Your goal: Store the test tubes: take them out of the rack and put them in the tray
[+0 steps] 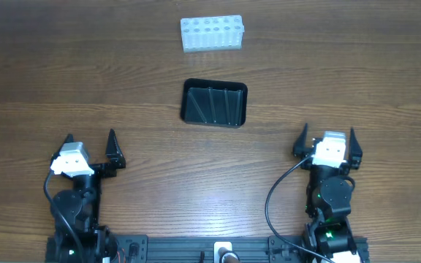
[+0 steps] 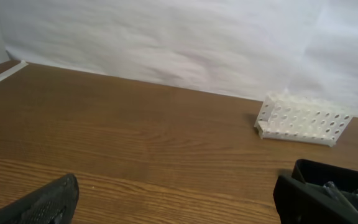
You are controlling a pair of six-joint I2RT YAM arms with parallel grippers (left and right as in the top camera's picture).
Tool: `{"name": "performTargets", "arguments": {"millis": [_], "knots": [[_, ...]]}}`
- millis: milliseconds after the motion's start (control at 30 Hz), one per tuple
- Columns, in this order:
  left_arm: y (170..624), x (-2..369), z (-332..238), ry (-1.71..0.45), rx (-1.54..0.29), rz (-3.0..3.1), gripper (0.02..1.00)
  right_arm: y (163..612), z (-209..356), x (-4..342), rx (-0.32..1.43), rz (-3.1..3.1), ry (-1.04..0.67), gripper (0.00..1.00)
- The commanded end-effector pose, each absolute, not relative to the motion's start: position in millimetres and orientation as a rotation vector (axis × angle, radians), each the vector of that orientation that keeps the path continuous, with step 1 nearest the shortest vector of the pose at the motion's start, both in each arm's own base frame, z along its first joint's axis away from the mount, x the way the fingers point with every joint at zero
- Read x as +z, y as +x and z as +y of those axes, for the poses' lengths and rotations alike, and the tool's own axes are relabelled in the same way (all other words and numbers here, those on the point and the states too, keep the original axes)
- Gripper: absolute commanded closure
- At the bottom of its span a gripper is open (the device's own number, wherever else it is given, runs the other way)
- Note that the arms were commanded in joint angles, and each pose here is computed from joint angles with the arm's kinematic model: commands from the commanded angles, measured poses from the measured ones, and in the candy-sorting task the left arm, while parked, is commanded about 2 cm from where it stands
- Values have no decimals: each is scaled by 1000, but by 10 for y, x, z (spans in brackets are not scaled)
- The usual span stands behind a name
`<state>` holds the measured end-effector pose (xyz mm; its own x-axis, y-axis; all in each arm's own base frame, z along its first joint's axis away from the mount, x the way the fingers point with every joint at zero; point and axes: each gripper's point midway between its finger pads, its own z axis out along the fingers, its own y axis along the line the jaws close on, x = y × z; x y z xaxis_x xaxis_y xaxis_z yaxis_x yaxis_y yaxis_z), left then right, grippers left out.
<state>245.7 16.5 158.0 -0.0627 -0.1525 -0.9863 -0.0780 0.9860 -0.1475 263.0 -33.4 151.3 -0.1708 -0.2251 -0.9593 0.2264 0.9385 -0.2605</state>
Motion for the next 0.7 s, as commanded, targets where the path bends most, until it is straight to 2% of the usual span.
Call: {"name": "performTargets", "arguments": {"millis": [33, 333, 567, 700], "knots": [[2457, 1571, 133, -150, -61, 1637, 23, 2557, -467, 1492, -443, 1703, 40, 9], [2457, 1571, 133, -149, -61, 1637, 20, 2400, -580, 1383, -480, 1746, 66, 7], [2457, 1571, 133, -150, -61, 1637, 20, 2325, -707, 1631, -506, 1636, 139, 9], [2457, 1571, 133, -150, -61, 1637, 20, 2314, -732, 1646, -513, 1629, 149, 7]]}}
